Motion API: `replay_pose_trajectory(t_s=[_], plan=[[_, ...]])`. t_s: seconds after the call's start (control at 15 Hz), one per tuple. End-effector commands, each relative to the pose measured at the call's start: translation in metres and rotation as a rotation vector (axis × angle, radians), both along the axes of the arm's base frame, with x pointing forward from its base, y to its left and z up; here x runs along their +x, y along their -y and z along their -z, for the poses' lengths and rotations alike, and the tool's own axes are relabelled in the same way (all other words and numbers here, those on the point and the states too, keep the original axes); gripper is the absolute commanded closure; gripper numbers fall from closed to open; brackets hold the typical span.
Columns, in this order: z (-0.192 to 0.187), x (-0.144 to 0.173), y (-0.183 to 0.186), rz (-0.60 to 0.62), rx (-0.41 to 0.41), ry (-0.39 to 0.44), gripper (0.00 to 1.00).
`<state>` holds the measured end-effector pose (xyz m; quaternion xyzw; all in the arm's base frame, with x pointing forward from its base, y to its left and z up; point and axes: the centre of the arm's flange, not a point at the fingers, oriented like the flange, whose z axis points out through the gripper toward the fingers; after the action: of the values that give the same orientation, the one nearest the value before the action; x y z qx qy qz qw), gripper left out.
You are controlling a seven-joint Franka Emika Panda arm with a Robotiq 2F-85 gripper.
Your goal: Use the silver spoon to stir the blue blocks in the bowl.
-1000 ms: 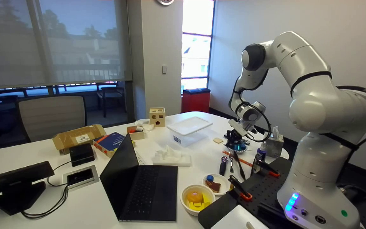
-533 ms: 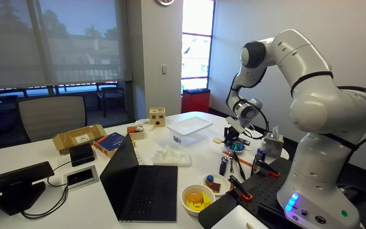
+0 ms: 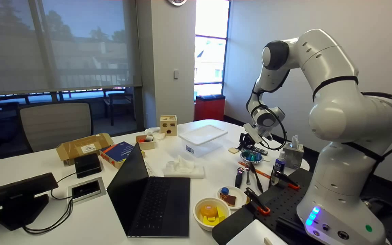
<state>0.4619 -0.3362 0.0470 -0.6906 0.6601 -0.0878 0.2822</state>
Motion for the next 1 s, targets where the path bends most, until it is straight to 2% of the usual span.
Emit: replay_pose_trajectory(t_s=[0.0, 0.4, 0.67, 0.93], plan=[[-0.002, -0.025, -0.008, 0.039, 0.029, 0.117, 0.98], [0.022, -0.047, -0.008, 0.078, 0.086, 0.106, 0.98], [0.038, -0.06, -0.005, 0.087, 0.103, 0.02, 0.98], [0.037, -0.061, 0.0, 0.094, 0.05, -0.071, 0.98]])
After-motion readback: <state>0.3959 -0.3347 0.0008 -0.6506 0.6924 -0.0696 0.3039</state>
